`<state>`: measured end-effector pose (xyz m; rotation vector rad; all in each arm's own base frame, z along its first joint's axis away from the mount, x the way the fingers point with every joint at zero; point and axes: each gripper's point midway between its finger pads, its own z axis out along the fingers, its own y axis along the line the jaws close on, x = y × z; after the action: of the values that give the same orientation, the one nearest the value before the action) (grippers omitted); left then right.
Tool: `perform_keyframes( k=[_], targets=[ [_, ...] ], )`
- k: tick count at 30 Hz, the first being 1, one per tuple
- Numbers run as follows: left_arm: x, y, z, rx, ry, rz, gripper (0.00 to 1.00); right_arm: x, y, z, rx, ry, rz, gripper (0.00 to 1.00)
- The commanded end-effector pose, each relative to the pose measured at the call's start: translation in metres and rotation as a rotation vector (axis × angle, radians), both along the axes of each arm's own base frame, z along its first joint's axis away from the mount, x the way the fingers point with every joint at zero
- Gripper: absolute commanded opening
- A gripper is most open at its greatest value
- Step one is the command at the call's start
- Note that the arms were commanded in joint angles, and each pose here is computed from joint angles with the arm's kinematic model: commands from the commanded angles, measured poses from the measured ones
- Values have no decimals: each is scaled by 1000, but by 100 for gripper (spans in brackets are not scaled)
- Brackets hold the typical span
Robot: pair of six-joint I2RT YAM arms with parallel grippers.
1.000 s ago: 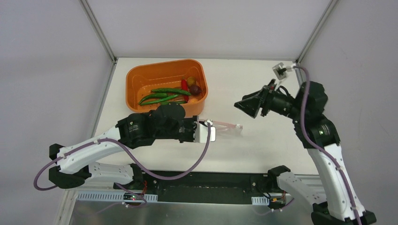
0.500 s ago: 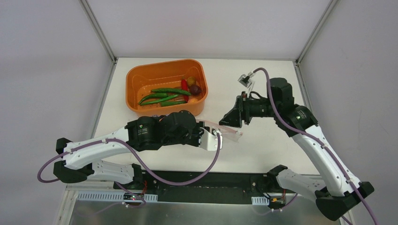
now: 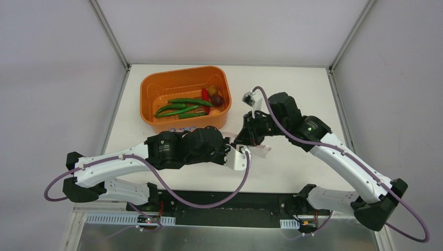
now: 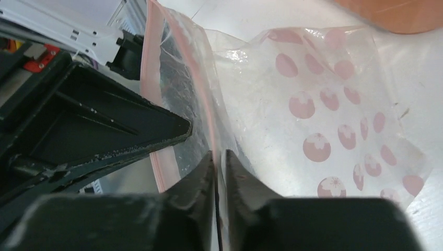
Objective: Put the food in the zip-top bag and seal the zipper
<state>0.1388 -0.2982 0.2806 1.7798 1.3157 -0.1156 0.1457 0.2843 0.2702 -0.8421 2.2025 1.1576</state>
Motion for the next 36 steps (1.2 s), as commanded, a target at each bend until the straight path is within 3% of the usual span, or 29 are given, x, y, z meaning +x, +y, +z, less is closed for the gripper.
perform_keyframes(
  k=[1, 3, 11, 17, 21, 23, 26, 28, 30, 34, 36],
  targets=[
    [0, -1, 6, -62, -5, 29, 0, 13, -7, 21, 42, -121, -81, 6],
    [0, -1, 6, -97, -1, 38, 0, 18, -13, 24, 53, -147, -137, 0],
    [-16, -5, 10, -249, 53, -18, 2, 69, -77, 47, 78, -297, -658, 0],
    [5, -8, 8, -284, -15, 84, 6, 72, -102, 71, 178, -350, -801, 0],
    [20, -19, 12, -390, -58, 163, 28, 70, -109, 83, 241, -377, -830, 0],
    [25, -26, 15, -455, -68, 187, 33, 72, -109, 79, 210, -386, -827, 0],
    [33, -35, 17, -535, -70, 230, 52, 84, -119, 65, 120, -390, -898, 0],
    [35, -41, 16, -563, -57, 244, 57, 89, -122, 57, 83, -401, -923, 0],
    [37, -45, 16, -599, -29, 258, 63, 95, -124, 50, 63, -413, -948, 0],
    [34, -48, 13, -676, 108, 267, 86, 105, -126, 32, 75, -431, -1000, 0],
    [27, -50, 12, -729, 215, 235, 89, 107, -125, 22, 100, -413, -1030, 0]
  ],
)
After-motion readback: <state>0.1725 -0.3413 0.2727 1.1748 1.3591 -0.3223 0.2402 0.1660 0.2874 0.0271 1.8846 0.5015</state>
